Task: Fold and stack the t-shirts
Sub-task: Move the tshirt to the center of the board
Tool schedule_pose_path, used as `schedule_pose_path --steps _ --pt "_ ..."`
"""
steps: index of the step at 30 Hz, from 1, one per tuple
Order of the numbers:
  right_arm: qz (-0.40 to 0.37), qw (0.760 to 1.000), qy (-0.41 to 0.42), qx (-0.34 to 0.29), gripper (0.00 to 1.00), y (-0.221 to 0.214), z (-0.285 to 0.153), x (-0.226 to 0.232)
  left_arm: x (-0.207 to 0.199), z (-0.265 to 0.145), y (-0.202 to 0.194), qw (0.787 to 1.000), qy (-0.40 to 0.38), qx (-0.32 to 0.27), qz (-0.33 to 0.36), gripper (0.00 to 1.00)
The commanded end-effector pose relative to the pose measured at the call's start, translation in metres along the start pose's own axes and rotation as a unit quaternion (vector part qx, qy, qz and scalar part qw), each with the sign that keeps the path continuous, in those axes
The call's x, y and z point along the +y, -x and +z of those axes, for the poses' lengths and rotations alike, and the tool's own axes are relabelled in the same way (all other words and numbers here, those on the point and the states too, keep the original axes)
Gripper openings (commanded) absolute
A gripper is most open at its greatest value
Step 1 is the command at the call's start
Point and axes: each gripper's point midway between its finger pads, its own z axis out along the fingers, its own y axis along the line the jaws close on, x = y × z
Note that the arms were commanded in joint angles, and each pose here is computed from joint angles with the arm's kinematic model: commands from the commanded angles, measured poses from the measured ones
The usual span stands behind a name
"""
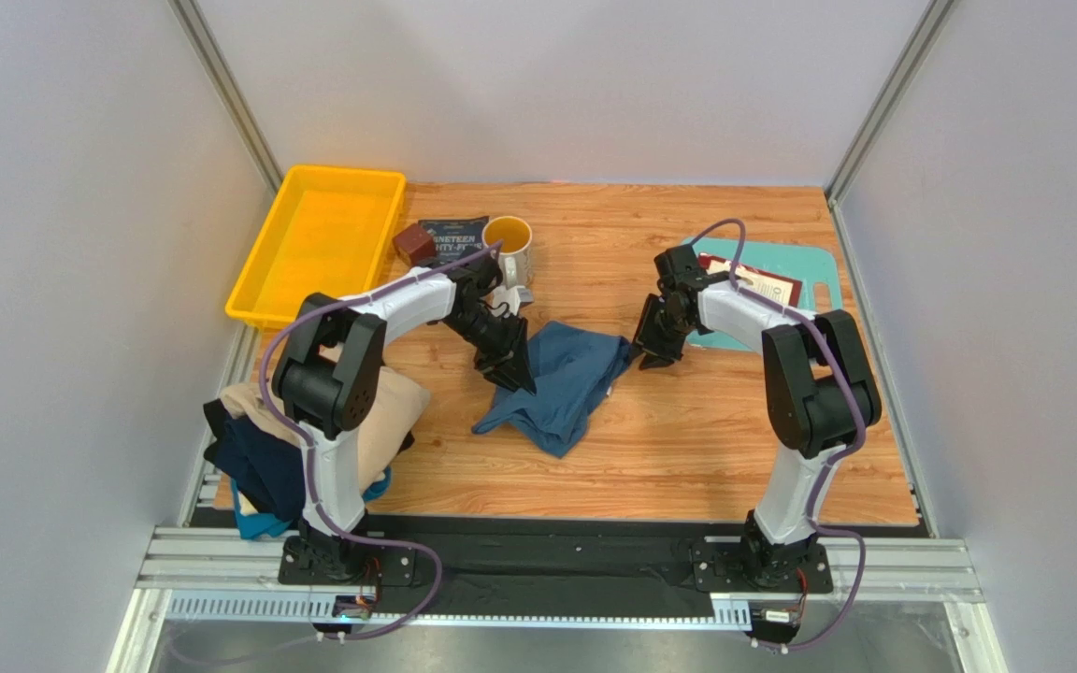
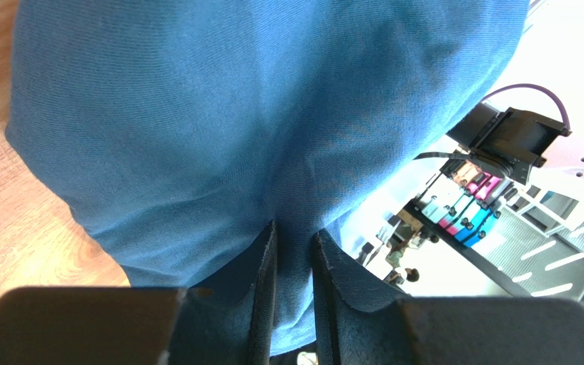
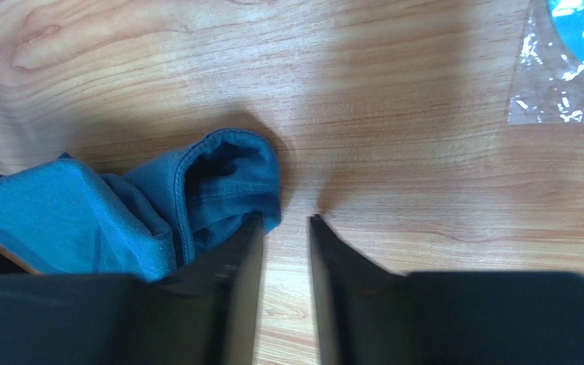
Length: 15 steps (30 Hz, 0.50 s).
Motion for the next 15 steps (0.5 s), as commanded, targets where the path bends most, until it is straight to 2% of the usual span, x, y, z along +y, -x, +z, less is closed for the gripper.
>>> schedule_pose_path --steps 1,2,5,8,10,13,14,15 --pt "-0.006 1.0 0.006 -0.015 0.05 0.009 0.001 0.006 -0.006 -0.006 -0.004 1.0 -0.012 0.001 0.012 0.27" --pt "-0.006 1.0 0.004 -0.013 0.0 0.008 0.001 0.005 -0.006 -0.006 -0.004 1.0 -0.013 0.001 0.013 0.27" --pt "-0.01 1.0 0.006 -0.022 0.0 0.008 -0.006 0.006 -0.01 -0.008 -0.004 1.0 -0.018 -0.002 0.019 0.21" --pt "-0.023 0.999 0.016 -0.038 0.0 0.012 -0.021 0.01 -0.014 -0.012 -0.003 0.999 -0.019 -0.01 0.029 0.32" --pt "-0.036 0.997 0.023 -0.06 0.0 0.018 -0.034 0.014 -0.014 -0.014 -0.002 0.999 -0.015 -0.014 0.033 0.33" --pt "-0.055 0.996 0.038 -0.064 0.0 0.021 -0.044 0.022 -0.014 -0.013 -0.005 0.999 -0.021 -0.01 0.035 0.26" --pt "-0.061 0.996 0.038 -0.058 0.09 0.019 -0.043 0.022 -0.013 -0.011 -0.005 0.999 -0.022 -0.007 0.033 0.25" --pt "-0.058 0.997 0.036 -0.048 0.32 0.018 -0.039 0.021 -0.012 -0.011 -0.005 0.999 -0.022 -0.006 0.032 0.24"
